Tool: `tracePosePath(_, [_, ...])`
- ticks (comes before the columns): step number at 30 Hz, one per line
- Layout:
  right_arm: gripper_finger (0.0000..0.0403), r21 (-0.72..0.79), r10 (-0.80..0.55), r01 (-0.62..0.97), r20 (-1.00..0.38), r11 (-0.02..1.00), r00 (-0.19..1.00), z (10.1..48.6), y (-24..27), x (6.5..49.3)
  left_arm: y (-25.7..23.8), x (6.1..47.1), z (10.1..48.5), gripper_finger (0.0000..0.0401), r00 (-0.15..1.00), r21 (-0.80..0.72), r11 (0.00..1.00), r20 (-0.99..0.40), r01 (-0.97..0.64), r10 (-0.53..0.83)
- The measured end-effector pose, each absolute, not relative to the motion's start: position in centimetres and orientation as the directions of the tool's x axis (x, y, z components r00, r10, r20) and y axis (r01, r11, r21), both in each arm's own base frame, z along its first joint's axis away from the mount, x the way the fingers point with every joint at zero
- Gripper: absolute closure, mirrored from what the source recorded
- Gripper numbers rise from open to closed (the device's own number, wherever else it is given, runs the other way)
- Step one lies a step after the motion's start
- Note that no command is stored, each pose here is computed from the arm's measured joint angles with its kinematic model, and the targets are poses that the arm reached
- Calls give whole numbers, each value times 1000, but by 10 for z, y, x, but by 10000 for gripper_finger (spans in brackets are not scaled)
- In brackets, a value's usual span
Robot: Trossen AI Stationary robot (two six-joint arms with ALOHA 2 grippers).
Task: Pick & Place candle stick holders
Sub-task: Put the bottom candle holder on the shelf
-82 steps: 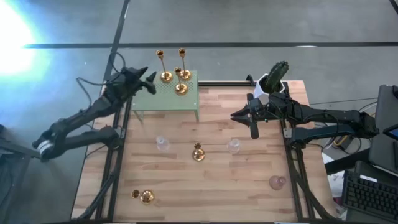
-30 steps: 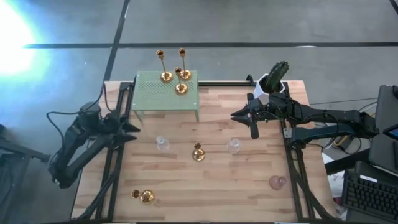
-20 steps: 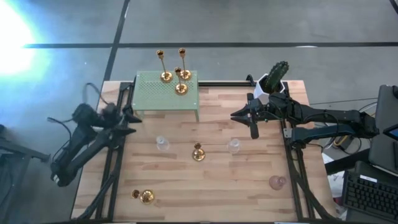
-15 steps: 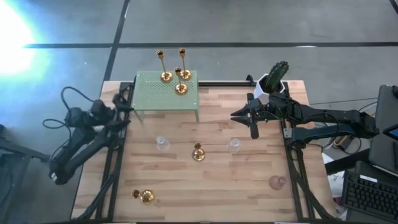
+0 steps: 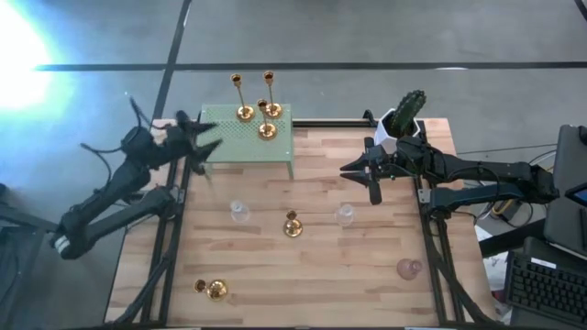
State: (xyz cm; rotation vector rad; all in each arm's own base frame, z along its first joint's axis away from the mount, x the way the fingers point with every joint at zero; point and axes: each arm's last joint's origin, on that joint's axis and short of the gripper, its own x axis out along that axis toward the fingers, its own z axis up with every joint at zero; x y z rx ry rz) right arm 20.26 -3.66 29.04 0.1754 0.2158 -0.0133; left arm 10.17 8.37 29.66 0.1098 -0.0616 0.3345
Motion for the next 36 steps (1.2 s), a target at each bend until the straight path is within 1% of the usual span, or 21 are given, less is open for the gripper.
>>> tracePosePath(2, [328, 172, 6, 32, -214, 985, 977, 290, -37, 203, 83, 112, 300, 154, 988, 35, 994, 114, -107, 102])
tracePosePath(4, [332, 172, 6, 32, -214, 985, 977, 290, -37, 203, 78, 119, 305, 154, 984, 0, 995, 148, 101, -100])
tracePosePath(5, [334, 172, 6, 32, -214, 985, 977, 290, -37, 203, 73, 123, 307, 154, 971, -7, 984, 162, 178, -174])
tracePosePath(7, [337, 172, 6, 32, -214, 985, 977, 290, -37, 203, 63, 130, 307, 154, 947, -20, 959, 170, 281, -274])
tracePosePath(10, [339, 171, 6, 32, -214, 985, 977, 290, -37, 203, 41, 138, 312, 154, 884, 29, 901, 185, 433, -430])
tracePosePath(13, [337, 172, 6, 32, -214, 985, 977, 290, -37, 203, 21, 142, 312, 154, 822, 33, 840, 185, 542, -538])
tracePosePath(15, [334, 172, 6, 32, -214, 985, 977, 290, -37, 203, 12, 142, 309, 154, 820, -6, 830, 161, 558, -550])
tracePosePath(17, [331, 171, 6, 32, -214, 985, 977, 290, -37, 203, 7, 140, 300, 154, 863, -72, 861, 93, 503, -496])
tracePosePath(19, [327, 171, 6, 32, -214, 985, 977, 290, -37, 203, 5, 135, 289, 154, 919, -137, 911, -14, 389, -395])
tracePosePath(21, [324, 171, 6, 32, -214, 985, 977, 290, -37, 203, 3, 129, 277, 155, 954, -184, 954, -137, 239, -265])
tracePosePath(23, [321, 171, 6, 32, -214, 985, 977, 290, -37, 203, 2, 123, 268, 158, 957, -217, 968, -233, 124, -175])
tracePosePath(24, [319, 171, 6, 32, -214, 985, 977, 290, -37, 203, 0, 120, 266, 160, 953, -238, 966, -258, 98, -160])
tracePosePath(28, [315, 171, 6, 32, -214, 985, 977, 290, -37, 203, -8, 111, 264, 173, 941, -344, 934, -276, 95, -197])
tracePosePath(31, [314, 171, 6, 32, -214, 985, 977, 290, -37, 203, -13, 109, 258, 181, 924, -411, 909, -321, 61, -207])
tracePosePath(33, [315, 171, 6, 32, -214, 985, 977, 290, -37, 203, -17, 110, 248, 185, 911, -439, 898, -358, 31, -206])
tracePosePath(36, [321, 171, 5, 32, -214, 985, 977, 290, -37, 203, -26, 115, 238, 186, 910, -456, 889, -354, 34, -216])
